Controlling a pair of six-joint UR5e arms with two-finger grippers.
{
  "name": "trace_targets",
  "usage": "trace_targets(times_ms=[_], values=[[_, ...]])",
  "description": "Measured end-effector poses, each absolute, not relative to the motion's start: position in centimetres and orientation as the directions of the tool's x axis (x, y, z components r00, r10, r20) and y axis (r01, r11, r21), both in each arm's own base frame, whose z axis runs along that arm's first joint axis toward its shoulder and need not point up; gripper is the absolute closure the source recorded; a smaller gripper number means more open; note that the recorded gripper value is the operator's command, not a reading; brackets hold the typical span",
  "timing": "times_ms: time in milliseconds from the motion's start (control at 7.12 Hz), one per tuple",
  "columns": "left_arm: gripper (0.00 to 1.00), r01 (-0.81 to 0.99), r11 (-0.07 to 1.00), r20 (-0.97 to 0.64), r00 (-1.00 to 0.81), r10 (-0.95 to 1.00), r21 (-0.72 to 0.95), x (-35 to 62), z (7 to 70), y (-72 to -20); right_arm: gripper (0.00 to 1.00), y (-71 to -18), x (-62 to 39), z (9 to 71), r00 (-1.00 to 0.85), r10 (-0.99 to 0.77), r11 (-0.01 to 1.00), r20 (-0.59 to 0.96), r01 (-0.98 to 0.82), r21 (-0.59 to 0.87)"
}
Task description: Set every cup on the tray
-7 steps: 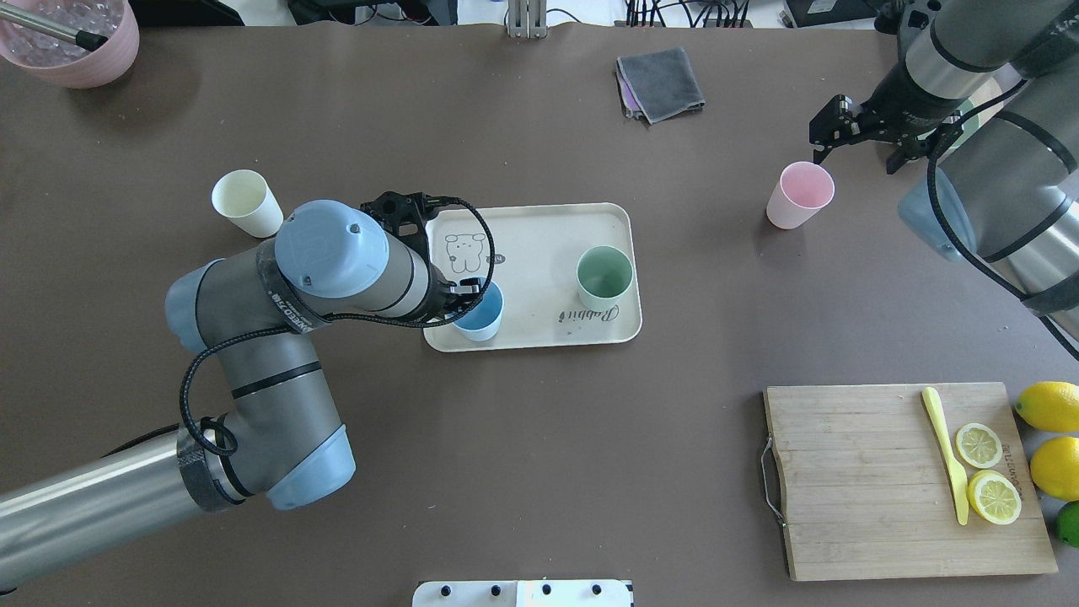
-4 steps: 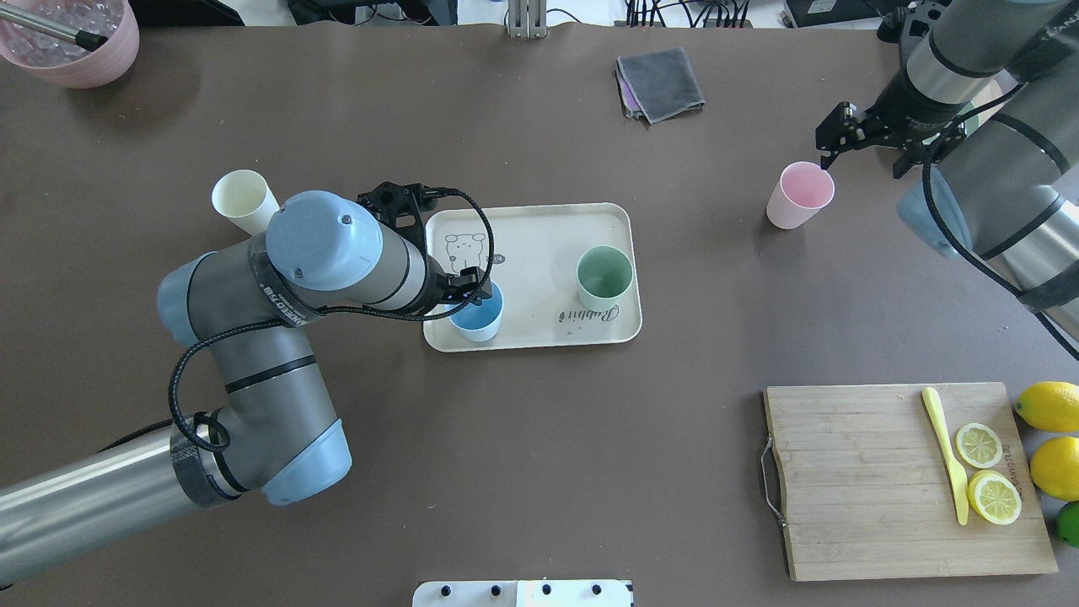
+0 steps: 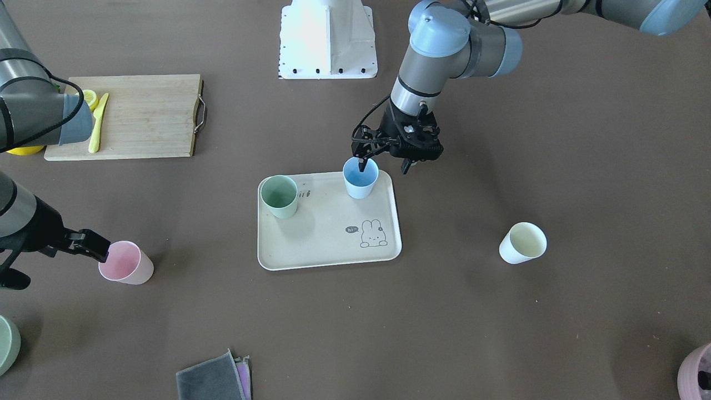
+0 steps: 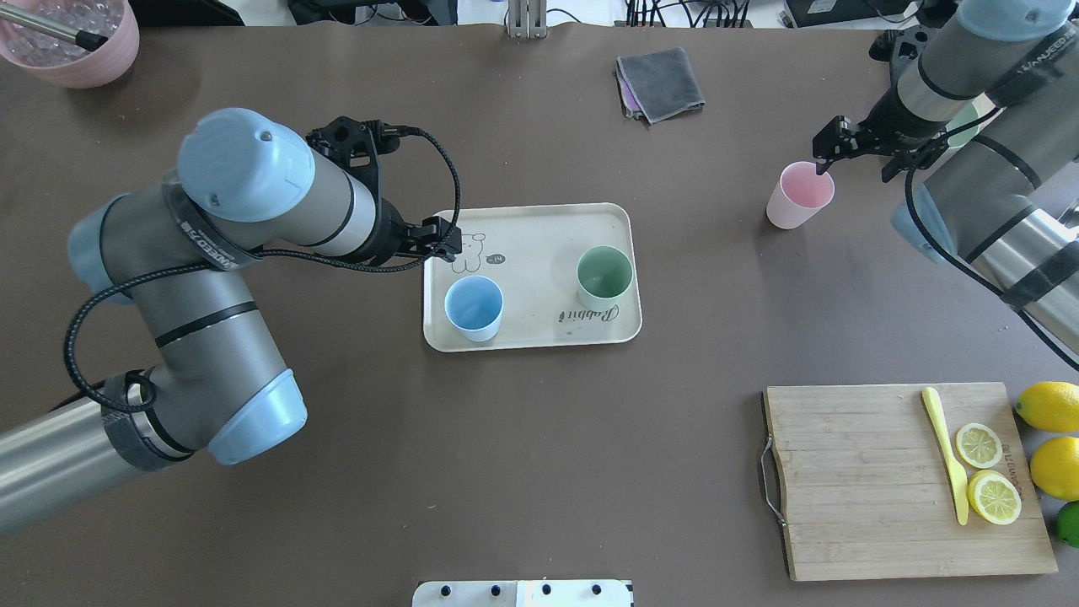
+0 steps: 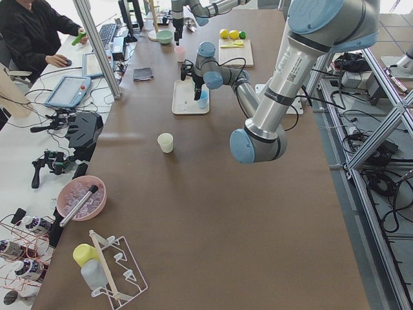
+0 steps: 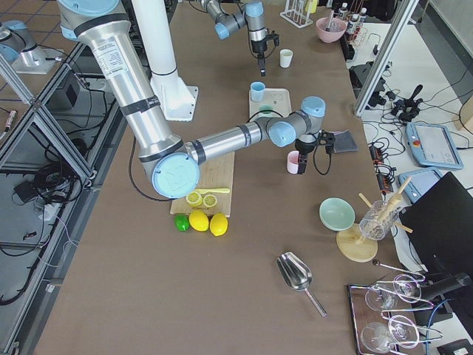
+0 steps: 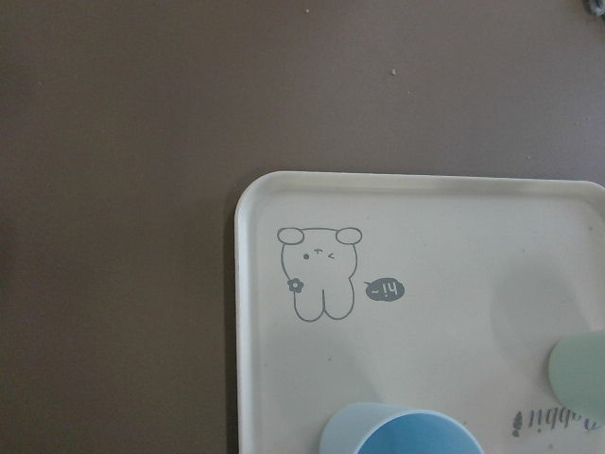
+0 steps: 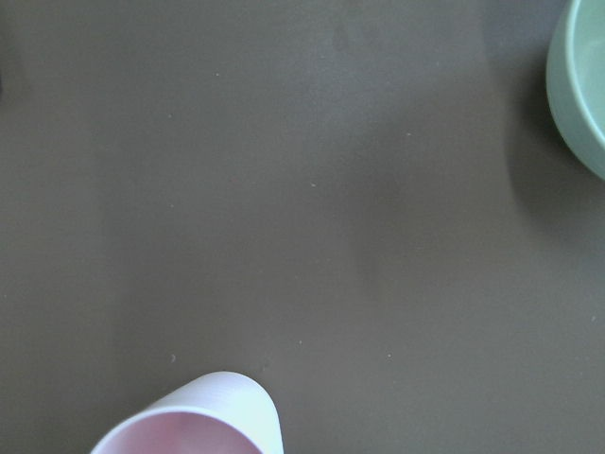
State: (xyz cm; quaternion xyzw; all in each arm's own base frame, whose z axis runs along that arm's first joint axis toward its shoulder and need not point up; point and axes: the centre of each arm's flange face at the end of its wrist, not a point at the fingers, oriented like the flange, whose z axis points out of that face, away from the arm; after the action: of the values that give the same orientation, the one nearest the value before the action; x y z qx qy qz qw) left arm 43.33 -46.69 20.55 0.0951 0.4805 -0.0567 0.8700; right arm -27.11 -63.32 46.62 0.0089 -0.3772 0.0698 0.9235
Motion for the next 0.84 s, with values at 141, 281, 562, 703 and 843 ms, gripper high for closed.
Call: trace_targets(times_ms=[141, 281, 562, 703, 843], values=[[0.03, 0.175, 0.978, -0.843, 0.537, 0.003, 0.115, 40.7, 20.3, -47.5, 0.00, -63.0, -27.9, 46.8, 0.705, 0.114, 0.991, 0.700, -0.126, -0.035], [0.03, 0.162, 0.979, -0.839, 0.544, 0.015, 0.123, 38.4, 20.1, -48.4, 0.16, -62.6, -28.5, 47.0, 0.706, 0.107, 0.993, 0.701, -0.115, -0.036], [0.03, 0.142, 0.979, -0.831, 0.554, 0.043, 0.145, 34.6, 20.5, -50.3, 1.00, -62.0, -29.7, 47.2, 0.705, 0.087, 0.995, 0.704, -0.090, -0.034], [0.03, 0.130, 0.979, -0.823, 0.564, 0.060, 0.160, 32.8, 21.6, -51.3, 1.00, -61.8, -30.0, 47.0, 0.704, 0.069, 0.997, 0.707, -0.075, -0.023], [0.03, 0.113, 0.977, -0.813, 0.576, 0.083, 0.180, 30.6, 23.0, -52.4, 1.00, -61.6, -30.5, 46.7, 0.702, 0.049, 0.998, 0.710, -0.059, -0.010]])
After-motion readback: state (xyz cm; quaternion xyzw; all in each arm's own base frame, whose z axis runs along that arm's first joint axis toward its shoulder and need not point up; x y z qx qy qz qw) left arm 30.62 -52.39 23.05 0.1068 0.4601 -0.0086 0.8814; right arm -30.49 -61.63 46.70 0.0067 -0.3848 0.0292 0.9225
